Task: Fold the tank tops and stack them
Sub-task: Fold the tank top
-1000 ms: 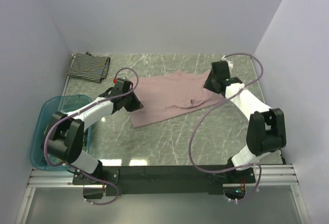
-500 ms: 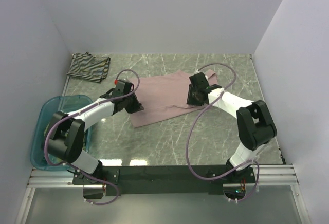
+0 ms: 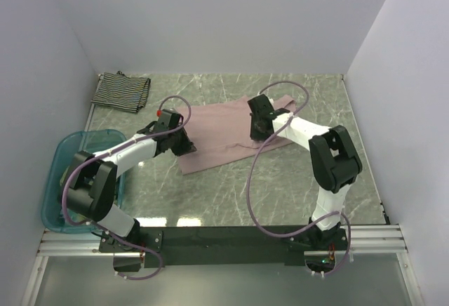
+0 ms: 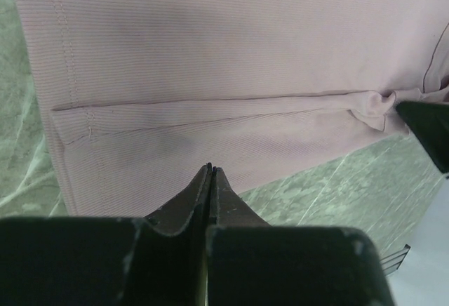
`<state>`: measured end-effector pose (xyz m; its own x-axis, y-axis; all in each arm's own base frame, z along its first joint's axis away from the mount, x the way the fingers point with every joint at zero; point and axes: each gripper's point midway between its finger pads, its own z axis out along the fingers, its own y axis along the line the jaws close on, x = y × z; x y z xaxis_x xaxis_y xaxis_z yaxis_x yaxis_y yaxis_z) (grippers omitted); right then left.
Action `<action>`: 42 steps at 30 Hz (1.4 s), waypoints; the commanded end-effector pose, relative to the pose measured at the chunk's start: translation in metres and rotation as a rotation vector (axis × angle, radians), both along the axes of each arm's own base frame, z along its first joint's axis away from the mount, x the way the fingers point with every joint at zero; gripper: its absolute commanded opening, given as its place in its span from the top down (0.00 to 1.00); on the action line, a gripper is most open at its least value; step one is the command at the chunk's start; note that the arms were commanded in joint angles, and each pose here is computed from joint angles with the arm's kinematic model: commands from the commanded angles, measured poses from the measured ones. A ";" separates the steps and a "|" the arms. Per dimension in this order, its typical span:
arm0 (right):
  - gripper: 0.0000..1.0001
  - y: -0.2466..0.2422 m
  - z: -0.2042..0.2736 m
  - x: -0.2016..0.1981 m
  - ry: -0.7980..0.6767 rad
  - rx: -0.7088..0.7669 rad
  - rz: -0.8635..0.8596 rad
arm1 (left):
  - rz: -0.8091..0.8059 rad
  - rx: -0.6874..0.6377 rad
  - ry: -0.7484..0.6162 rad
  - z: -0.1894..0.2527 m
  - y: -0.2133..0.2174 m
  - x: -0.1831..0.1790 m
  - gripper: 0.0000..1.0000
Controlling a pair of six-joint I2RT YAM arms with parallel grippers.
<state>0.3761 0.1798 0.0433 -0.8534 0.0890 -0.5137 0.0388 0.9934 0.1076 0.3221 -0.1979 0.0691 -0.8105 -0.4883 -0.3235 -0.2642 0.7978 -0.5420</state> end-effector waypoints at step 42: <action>1.00 -0.016 0.020 0.040 -0.032 0.050 -0.040 | -0.002 -0.002 -0.004 -0.002 0.000 -0.001 0.95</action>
<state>0.3927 0.1692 0.0441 -0.8640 0.1016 -0.4932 0.0464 0.9913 0.1230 0.3210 -0.1980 0.0684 -0.8130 -0.4868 -0.3196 -0.2647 0.7977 -0.5418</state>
